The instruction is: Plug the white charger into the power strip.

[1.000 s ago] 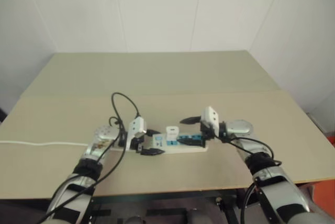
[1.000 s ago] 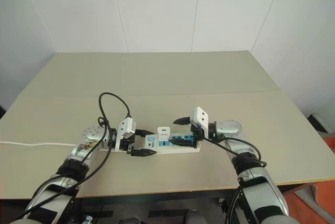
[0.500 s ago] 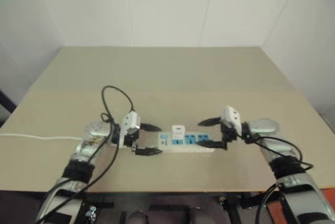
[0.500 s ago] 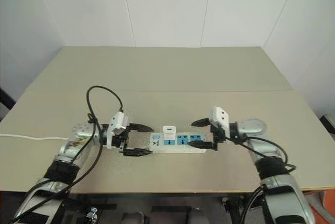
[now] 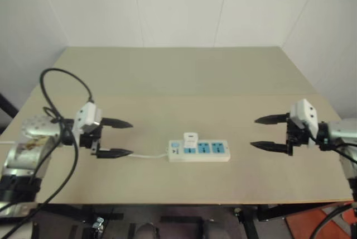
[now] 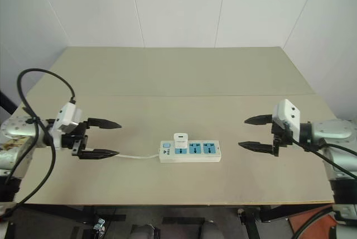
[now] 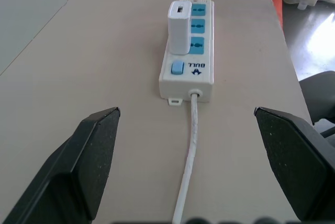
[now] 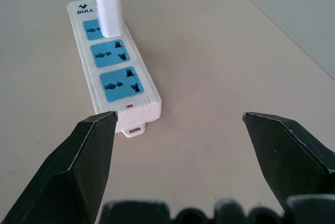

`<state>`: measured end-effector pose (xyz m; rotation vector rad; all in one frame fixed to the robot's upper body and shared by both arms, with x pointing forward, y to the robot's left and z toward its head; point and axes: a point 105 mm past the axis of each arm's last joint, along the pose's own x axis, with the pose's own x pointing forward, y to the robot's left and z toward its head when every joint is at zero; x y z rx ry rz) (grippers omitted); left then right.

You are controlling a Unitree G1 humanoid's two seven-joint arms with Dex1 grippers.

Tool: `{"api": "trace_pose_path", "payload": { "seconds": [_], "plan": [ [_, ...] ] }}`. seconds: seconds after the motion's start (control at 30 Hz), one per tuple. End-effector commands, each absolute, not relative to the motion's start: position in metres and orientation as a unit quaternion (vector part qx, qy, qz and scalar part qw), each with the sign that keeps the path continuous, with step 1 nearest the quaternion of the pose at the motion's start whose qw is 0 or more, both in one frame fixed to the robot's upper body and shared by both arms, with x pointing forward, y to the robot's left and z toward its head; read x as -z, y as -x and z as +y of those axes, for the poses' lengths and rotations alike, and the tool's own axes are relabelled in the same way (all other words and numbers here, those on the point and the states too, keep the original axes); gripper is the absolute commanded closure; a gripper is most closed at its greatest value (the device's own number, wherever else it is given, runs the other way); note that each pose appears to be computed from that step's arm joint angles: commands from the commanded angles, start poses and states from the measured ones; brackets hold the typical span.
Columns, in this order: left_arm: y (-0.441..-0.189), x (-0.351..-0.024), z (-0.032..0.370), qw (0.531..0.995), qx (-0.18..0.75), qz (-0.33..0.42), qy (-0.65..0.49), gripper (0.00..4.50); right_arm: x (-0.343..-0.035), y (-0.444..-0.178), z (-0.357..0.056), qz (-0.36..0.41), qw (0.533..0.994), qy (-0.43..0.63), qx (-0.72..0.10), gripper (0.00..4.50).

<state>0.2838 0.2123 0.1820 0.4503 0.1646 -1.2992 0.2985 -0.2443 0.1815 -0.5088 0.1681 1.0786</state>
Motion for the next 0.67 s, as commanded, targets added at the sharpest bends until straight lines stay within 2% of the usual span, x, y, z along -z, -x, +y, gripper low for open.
{"api": "trace_pose_path", "payload": {
  "seconds": [0.03, 0.67],
  "plan": [
    [-0.277, -0.201, 0.222, 0.779, 0.585, 0.060, -0.219, 0.02, -0.204, -0.290, -0.254, 0.062, 0.834, 0.267, -0.480, 0.00],
    [-0.276, -0.200, 0.213, 0.782, 0.587, 0.058, -0.202, 0.02, -0.202, -0.283, -0.256, 0.070, 0.842, 0.272, -0.459, 0.00]
  ]
}}
